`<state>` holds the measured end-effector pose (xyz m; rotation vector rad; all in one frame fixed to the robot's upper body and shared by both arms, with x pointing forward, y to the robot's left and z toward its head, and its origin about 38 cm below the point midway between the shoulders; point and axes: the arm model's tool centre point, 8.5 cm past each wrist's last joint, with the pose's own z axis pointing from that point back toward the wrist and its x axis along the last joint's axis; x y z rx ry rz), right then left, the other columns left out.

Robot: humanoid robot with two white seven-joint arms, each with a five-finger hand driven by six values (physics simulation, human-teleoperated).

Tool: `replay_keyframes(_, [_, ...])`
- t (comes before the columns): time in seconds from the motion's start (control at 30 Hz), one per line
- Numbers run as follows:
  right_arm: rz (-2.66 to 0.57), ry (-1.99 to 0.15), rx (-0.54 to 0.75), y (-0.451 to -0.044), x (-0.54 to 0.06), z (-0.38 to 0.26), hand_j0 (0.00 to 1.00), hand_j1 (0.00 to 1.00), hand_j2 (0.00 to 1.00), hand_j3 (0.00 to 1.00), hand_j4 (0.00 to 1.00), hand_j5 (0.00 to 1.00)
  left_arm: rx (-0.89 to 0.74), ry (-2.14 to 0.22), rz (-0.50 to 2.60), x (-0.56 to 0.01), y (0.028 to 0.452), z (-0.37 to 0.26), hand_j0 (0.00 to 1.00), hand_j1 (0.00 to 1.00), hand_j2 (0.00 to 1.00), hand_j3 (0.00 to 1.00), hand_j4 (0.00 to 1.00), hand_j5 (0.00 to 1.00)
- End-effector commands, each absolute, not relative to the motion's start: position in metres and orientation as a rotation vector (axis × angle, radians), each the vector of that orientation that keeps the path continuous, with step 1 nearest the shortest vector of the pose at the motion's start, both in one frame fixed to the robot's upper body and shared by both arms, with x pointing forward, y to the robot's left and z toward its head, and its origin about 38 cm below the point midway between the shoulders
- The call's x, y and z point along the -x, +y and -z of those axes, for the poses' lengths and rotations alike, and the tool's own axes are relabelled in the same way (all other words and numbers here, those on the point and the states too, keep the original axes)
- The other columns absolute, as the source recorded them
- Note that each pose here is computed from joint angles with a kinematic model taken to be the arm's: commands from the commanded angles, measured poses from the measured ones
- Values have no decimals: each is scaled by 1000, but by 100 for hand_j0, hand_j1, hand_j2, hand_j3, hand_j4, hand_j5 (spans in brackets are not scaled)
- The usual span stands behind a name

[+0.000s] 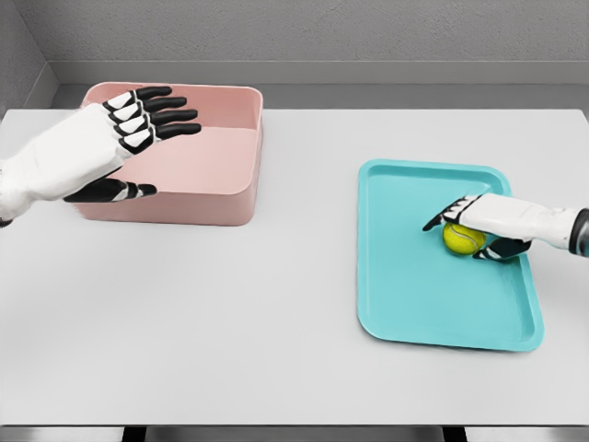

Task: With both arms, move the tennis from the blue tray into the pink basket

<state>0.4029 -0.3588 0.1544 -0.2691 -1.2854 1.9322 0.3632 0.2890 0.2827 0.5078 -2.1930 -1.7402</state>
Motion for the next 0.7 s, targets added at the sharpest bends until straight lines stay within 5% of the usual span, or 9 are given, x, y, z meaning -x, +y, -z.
replay_keyframes(0.0, [-1929, -1285, 261, -358, -403, -153, 75, 75, 75, 75, 75, 75, -470, -2243, 1700, -365, 275, -280, 100, 100, 100, 100, 100, 100])
replay_keyframes(0.5, [-1933, -1261, 285, -367, -406, -154, 56, 56, 56, 56, 56, 56, -144, -2184, 1811, -356, 222, -237, 100, 100, 100, 100, 100, 100])
replay_keyframes(0.67, [-1978, -1271, 270, -362, -405, -165, 52, 52, 52, 52, 52, 52, -182, -1675, 2299, -362, 245, -230, 100, 100, 100, 100, 100, 100])
